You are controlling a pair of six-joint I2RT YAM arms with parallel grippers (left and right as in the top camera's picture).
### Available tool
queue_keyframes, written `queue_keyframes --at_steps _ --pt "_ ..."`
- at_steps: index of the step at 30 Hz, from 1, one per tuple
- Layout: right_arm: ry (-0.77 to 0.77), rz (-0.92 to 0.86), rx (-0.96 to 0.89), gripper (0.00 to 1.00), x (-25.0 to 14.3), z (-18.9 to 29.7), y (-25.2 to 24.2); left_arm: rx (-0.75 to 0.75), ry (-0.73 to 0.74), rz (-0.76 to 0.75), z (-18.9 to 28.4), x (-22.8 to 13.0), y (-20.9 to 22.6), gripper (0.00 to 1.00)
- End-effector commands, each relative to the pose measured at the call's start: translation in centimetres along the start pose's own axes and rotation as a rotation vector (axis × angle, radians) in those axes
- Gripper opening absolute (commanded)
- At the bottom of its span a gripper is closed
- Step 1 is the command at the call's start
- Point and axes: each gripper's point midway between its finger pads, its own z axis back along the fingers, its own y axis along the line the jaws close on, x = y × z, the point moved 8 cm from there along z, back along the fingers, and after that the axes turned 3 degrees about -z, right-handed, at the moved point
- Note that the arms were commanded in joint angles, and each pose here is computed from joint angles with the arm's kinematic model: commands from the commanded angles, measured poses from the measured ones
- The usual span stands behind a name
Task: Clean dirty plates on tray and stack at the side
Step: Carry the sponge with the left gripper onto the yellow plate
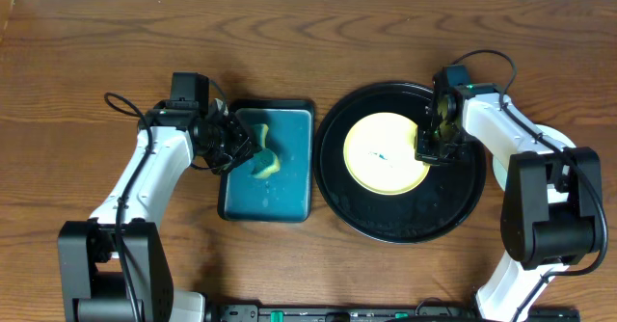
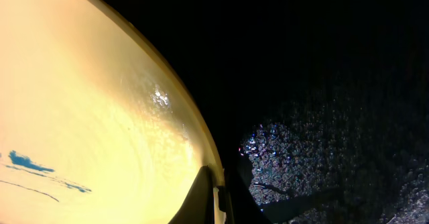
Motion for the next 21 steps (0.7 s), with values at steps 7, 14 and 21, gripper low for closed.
queue_keyframes --at_steps 7,14,21 --pt "0.213 0.048 0.021 0.01 -2.9 -4.3 -0.5 -0.051 0.035 -0.059 0.2 -0.5 -0.9 0.07" --pt "0.238 0.064 -0.007 0.01 -3.3 -4.2 -1.0 -0.087 0.017 -0.254 0.3 -1.5 -3.6 0.07" --pt "0.205 0.064 -0.003 0.01 -2.4 -2.5 -0.7 -0.040 0.005 -0.431 -1.2 -3.3 -5.3 0.08"
